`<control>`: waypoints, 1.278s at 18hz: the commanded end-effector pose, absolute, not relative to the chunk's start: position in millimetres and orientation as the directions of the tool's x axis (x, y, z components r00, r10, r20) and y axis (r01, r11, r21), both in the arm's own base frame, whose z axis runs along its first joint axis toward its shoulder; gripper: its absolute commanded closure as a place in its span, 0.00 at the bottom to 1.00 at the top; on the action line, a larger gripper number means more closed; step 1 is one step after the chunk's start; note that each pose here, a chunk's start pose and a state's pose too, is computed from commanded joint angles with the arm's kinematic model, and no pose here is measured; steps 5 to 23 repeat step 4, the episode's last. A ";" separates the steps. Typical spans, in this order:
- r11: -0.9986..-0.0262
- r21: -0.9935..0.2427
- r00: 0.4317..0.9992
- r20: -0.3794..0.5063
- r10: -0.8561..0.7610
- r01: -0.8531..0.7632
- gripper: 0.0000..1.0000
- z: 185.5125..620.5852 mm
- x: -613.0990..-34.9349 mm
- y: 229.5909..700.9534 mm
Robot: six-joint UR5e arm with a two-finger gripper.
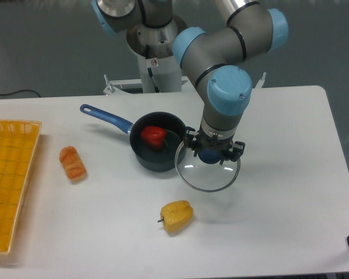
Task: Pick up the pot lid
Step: 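Lift the glass lid by its knob and carry it toward the saucepan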
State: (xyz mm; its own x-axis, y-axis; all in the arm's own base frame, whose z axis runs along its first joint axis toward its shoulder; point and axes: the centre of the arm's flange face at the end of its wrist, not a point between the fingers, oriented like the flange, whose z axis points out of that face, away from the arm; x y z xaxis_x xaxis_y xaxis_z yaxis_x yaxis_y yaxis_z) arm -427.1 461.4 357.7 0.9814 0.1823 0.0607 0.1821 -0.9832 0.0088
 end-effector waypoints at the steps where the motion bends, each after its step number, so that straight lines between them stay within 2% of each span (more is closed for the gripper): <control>1: -0.983 0.009 0.981 0.061 0.182 0.182 0.37 357.7 -427.1 461.4; 23: -0.984 0.009 0.982 0.061 0.178 0.178 0.37 357.7 -426.3 462.0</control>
